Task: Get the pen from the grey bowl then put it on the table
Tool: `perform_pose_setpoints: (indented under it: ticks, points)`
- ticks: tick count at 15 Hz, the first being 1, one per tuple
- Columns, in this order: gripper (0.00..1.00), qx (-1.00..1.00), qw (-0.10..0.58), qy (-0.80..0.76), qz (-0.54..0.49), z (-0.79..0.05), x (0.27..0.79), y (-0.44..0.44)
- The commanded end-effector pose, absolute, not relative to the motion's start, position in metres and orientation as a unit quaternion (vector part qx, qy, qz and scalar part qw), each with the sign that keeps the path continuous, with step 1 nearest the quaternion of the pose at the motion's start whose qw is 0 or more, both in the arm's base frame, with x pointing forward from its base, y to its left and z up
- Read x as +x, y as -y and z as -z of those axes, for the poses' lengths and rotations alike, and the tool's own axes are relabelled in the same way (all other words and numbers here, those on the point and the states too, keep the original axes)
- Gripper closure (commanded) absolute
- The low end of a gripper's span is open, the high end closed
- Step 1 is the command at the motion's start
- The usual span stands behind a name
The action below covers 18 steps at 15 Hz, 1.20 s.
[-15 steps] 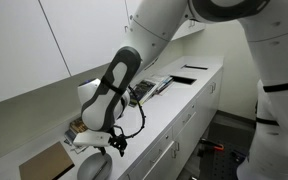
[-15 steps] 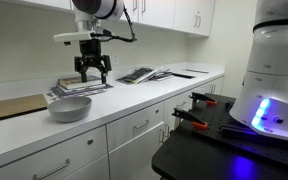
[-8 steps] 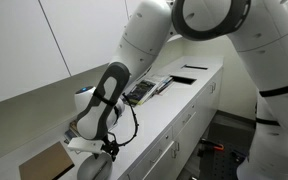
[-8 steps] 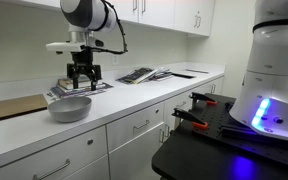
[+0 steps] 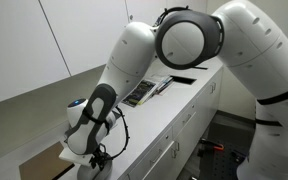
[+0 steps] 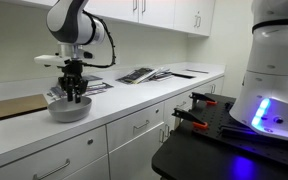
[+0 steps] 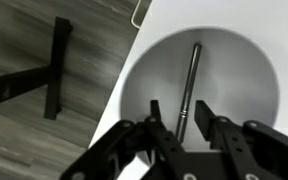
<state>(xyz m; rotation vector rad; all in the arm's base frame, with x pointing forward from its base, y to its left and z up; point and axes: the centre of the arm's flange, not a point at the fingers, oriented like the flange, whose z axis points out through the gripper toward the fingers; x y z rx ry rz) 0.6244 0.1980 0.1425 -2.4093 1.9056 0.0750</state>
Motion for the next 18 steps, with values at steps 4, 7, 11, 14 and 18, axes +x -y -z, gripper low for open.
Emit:
perform_pose_setpoints:
  ticks: [4, 7, 11, 14, 18]
  points:
    - [0.68, -0.766, 0.029, -0.642, -0.021, -0.116, 0.644, -0.209]
    - [0.61, -0.769, 0.025, -0.639, -0.023, -0.108, 0.645, -0.212]
    - [0.64, -0.769, 0.019, -0.638, -0.028, -0.099, 0.645, -0.216]
    - [0.89, -0.772, 0.013, -0.635, -0.028, -0.092, 0.644, -0.219]
    - [1.0, -0.775, 0.014, -0.632, -0.028, -0.093, 0.645, -0.221]
